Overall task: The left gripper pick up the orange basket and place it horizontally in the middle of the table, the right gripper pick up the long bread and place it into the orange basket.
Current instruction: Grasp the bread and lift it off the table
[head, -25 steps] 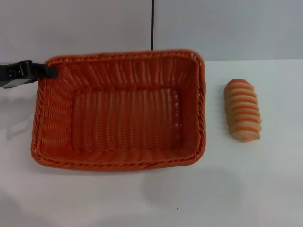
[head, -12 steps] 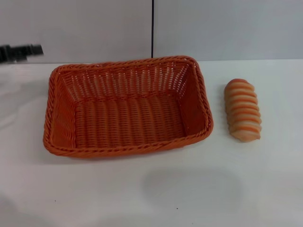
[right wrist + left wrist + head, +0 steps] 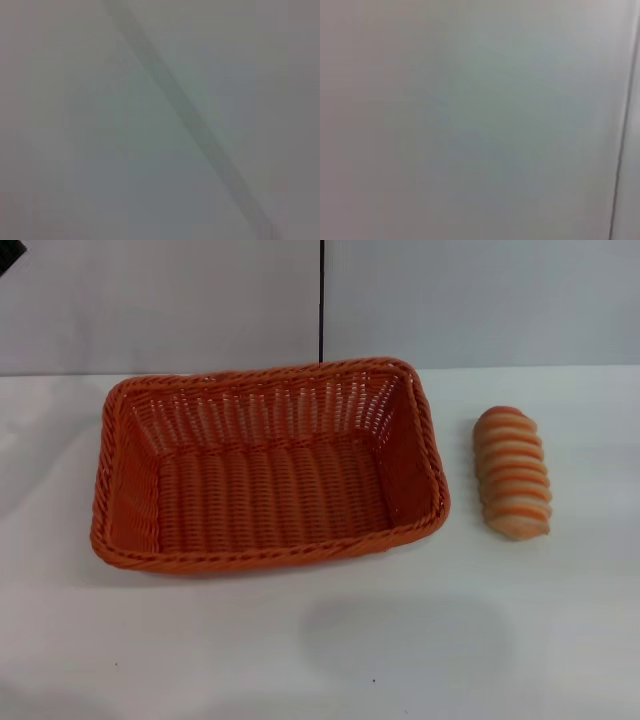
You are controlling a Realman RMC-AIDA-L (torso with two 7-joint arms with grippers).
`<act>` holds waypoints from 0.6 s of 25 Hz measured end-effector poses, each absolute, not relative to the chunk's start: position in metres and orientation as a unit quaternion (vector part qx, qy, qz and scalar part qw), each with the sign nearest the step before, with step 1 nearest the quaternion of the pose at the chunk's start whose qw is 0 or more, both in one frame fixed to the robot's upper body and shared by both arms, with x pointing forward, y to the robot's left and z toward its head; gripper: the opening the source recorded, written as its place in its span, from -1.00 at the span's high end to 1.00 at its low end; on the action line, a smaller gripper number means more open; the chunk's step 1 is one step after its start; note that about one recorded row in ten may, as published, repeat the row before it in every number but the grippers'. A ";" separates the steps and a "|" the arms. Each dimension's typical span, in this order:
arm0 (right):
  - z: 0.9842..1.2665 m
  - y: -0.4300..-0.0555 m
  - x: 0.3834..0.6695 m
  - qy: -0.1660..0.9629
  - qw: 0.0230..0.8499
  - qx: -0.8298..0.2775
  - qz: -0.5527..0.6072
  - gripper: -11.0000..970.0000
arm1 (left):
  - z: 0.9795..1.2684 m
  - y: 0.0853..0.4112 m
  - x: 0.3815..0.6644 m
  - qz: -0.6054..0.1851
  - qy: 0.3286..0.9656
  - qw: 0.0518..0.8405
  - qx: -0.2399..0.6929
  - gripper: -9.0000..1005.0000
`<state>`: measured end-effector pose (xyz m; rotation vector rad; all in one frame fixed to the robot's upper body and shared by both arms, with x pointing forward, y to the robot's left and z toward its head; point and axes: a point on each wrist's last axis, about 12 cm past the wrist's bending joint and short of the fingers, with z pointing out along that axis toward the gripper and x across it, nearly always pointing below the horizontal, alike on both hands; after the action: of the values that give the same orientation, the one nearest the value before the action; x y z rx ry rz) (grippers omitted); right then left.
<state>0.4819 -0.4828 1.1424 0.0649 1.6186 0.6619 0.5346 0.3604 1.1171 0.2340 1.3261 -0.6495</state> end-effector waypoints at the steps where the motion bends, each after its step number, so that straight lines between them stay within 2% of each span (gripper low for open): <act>1: 1.149 -0.479 0.485 0.730 0.611 -0.002 0.305 -0.68 | 1.115 0.358 0.532 -0.285 0.590 0.747 0.114 -0.36; 2: 1.163 -0.470 0.493 0.763 0.553 -0.066 0.327 -0.68 | 1.112 0.352 0.528 -0.259 0.560 0.776 0.127 -0.36; 3: 1.163 -0.470 0.493 0.763 0.553 -0.066 0.327 -0.68 | 1.112 0.352 0.528 -0.259 0.560 0.776 0.127 -0.36; 7: 1.183 -0.443 0.514 0.804 0.438 -0.177 0.362 -0.68 | 1.108 0.341 0.522 -0.227 0.513 0.817 0.135 -0.36; 12: 1.184 -0.426 0.528 0.817 0.389 -0.222 0.363 -0.69 | 1.104 0.334 0.521 -0.233 0.513 0.816 0.131 -0.35; 15: 1.183 -0.421 0.532 0.816 0.390 -0.226 0.362 -0.69 | 1.101 0.332 0.521 -0.235 0.516 0.814 0.128 -0.35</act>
<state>0.5318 -0.4206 1.1833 -0.5753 2.0723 0.9207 0.5206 0.3323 1.1013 0.2734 1.1008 -0.5018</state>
